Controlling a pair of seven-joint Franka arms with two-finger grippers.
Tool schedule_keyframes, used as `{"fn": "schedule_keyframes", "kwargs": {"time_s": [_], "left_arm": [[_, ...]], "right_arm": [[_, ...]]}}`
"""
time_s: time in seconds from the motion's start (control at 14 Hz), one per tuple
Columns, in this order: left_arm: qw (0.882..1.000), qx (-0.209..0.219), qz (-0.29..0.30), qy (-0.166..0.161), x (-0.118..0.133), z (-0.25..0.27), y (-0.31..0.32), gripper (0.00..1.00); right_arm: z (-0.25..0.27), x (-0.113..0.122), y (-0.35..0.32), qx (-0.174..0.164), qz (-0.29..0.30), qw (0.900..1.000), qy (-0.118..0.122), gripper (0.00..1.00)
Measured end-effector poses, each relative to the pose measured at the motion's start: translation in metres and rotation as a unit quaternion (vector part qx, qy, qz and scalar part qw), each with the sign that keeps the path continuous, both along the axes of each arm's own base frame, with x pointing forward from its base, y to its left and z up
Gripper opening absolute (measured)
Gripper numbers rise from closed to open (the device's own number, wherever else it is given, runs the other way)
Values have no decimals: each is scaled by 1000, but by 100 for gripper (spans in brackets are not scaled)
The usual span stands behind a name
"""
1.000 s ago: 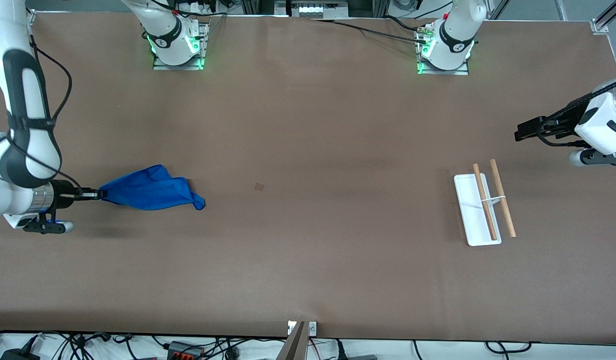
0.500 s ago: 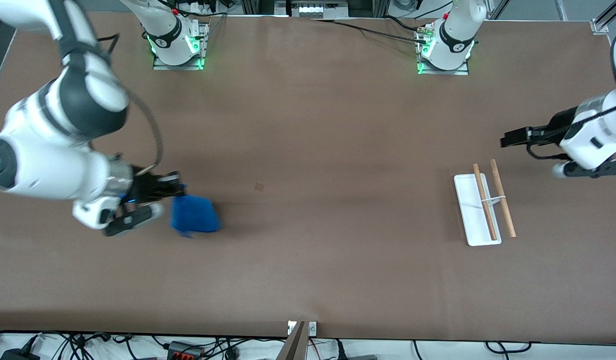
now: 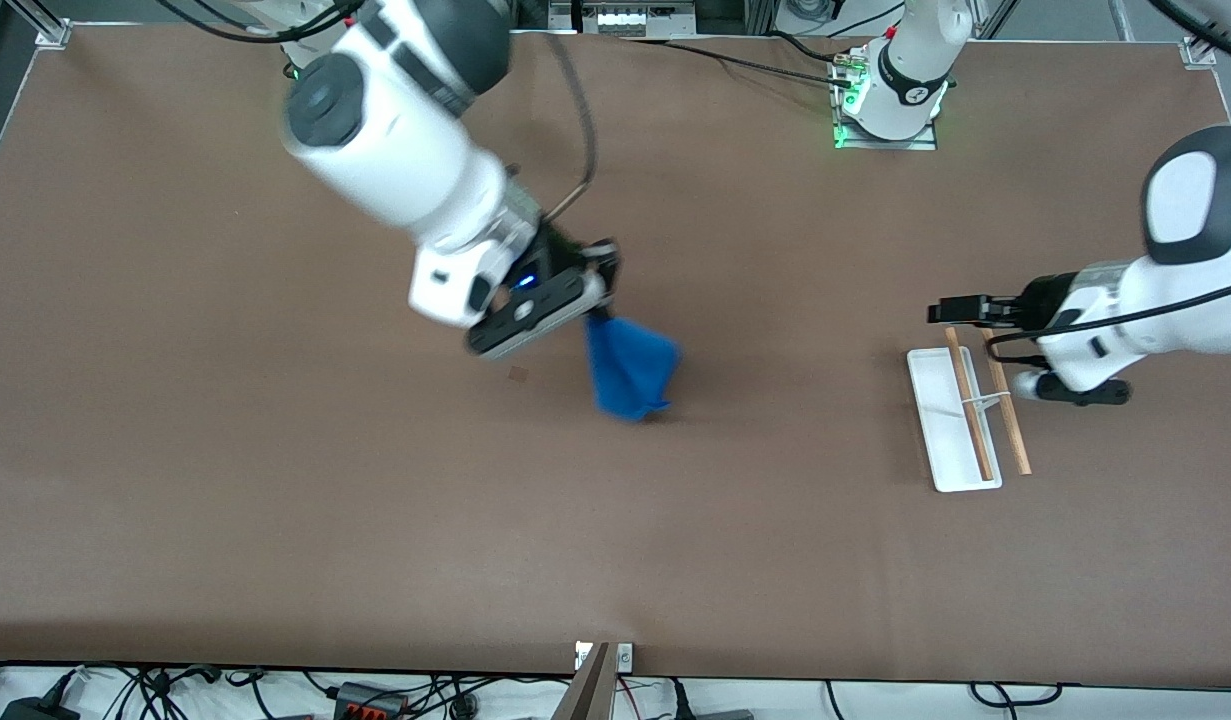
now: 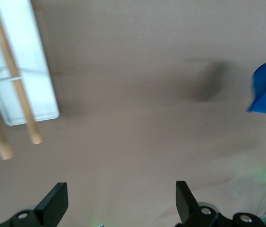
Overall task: Pass towel and hang on rack
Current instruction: 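Lift the towel with the right gripper while the left gripper approaches, then grasp the hanging towel with the left gripper below the right gripper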
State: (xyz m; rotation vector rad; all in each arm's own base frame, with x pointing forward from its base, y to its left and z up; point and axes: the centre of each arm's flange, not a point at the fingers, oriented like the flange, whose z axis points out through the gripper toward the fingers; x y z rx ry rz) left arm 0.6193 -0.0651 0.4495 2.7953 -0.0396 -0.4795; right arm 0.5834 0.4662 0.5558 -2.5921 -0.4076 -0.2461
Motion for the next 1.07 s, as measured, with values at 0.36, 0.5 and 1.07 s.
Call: {"fn": "schedule_keyframes", "kwargs": {"time_s": [0.36,0.5,1.07], "left_arm": [[986,-42,-157,-43,2,-27,-75,100],[963,-71,-244,-96,11,-35,-81,100],[871,-179,-399,-222,4,-98,-107,100]], "right_arm": [[11,-24,52,72,-26,996,-40,2],[5,-32,65,78,-22,996,-41,2],[2,-31,66,78,-24,996,-40,2]]}}
